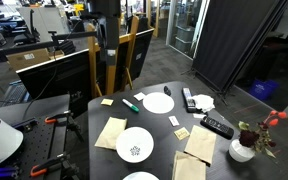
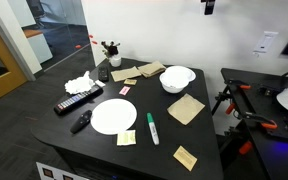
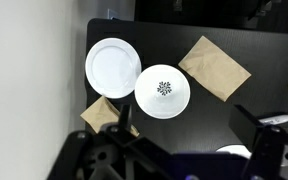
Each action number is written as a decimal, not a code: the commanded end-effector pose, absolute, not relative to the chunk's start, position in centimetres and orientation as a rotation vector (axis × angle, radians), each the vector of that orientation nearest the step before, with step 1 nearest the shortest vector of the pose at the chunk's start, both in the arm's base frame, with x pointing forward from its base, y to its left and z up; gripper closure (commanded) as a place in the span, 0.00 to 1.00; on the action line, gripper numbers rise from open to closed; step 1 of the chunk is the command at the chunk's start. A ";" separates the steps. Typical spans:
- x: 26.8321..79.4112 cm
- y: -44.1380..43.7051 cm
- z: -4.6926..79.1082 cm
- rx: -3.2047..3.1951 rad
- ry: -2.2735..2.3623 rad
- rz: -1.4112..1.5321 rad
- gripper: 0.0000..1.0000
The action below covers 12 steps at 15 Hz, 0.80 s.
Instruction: Move the white bowl to the right, then put the green marker in the bowl
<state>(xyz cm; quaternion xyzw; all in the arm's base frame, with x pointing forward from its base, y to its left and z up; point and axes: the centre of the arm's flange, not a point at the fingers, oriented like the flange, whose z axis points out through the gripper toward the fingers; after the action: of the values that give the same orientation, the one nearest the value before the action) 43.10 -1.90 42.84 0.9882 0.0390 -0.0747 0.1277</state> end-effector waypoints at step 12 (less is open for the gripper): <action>42.3 2.4 34.2 2.874 -0.246 -0.109 0.00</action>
<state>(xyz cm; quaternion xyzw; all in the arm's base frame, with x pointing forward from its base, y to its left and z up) 42.48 1.59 36.24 0.9915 -0.0495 -0.0473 0.1111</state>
